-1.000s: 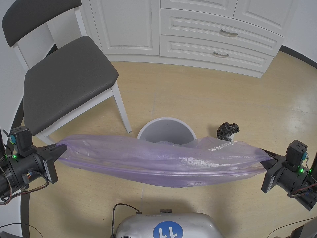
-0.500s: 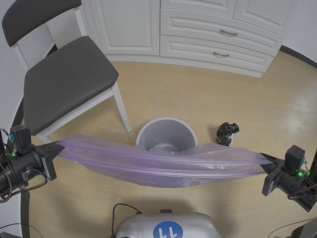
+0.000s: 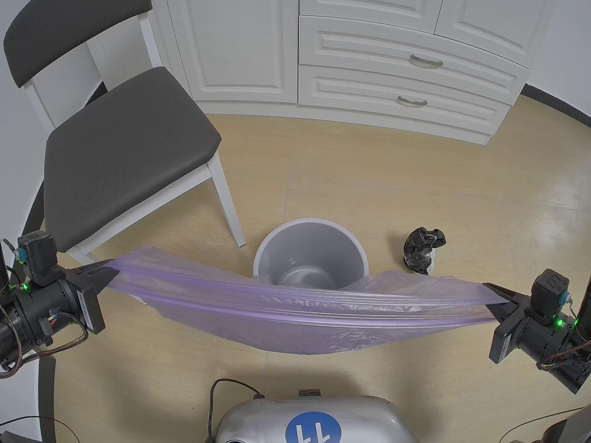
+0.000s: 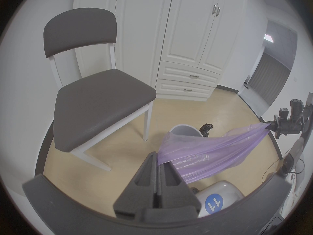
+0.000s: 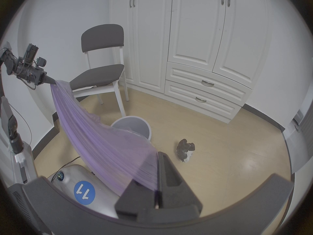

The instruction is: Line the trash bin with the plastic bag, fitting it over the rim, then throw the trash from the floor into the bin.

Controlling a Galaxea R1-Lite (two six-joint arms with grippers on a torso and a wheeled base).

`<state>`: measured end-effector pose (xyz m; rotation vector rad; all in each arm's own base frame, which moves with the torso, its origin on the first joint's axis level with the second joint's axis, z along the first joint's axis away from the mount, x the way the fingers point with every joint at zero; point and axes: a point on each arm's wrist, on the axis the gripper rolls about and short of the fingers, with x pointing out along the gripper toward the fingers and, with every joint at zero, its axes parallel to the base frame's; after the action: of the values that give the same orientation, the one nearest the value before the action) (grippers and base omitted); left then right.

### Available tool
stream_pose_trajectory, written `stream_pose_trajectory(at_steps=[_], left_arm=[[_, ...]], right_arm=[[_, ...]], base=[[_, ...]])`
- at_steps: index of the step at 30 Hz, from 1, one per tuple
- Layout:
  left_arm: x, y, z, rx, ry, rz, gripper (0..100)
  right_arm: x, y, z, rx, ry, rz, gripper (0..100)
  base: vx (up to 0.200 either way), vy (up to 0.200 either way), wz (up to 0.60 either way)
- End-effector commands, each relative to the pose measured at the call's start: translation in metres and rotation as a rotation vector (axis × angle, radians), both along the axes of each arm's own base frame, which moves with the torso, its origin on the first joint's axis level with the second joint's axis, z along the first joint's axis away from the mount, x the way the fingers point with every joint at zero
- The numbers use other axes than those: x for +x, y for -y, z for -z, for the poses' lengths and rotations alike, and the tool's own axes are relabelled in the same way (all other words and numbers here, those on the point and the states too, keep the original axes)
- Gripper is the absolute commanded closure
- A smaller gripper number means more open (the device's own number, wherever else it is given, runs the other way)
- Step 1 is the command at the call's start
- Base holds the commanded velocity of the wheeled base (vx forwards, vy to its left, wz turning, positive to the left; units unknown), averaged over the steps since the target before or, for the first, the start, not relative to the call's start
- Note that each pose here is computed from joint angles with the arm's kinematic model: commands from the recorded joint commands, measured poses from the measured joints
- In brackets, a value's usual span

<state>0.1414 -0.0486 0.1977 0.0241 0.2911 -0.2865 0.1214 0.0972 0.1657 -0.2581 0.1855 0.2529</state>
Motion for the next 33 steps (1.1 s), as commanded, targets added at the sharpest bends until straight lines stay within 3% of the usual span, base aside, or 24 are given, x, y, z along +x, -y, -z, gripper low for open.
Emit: stream_pose_trajectory(at_steps=[1,6,13,15,18,26,30,33], left_arm=[[-0.002,0.006,-0.002,-0.013,0.031,0.042,100],[-0.012,0.02,0.004,-0.038,0.085,0.158,100],[-0.017,0.028,0.004,-0.067,0.141,0.219,100],[-0.019,0.034,0.006,-0.068,0.134,0.255,100],[-0.019,0.039,0.008,-0.069,0.123,0.282,100],[-0.011,0.058,0.012,-0.086,0.124,0.344,100],[0.002,0.071,0.012,-0.108,0.166,0.347,100],[0.012,0.079,0.007,-0.134,0.213,0.346,100]], right_arm=[[-0.001,-0.004,-0.001,0.008,0.003,-0.027,100],[-0.012,-0.013,-0.004,0.071,0.056,-0.132,100],[-0.012,-0.016,-0.007,0.115,0.088,-0.177,100],[-0.014,-0.021,-0.009,0.148,0.096,-0.23,100],[-0.017,-0.03,-0.011,0.221,0.091,-0.278,100],[-0.025,-0.048,-0.01,0.325,0.058,-0.371,100],[-0.028,-0.053,-0.01,0.352,0.032,-0.413,100],[-0.027,-0.063,-0.024,0.381,0.066,-0.457,100]], base=[[0.0,0.0,0.0],[0.0,0.0,0.0],[0.0,0.0,0.0],[0.0,0.0,0.0],[0.0,0.0,0.0],[0.0,0.0,0.0],[0.0,0.0,0.0],[0.0,0.0,0.0]])
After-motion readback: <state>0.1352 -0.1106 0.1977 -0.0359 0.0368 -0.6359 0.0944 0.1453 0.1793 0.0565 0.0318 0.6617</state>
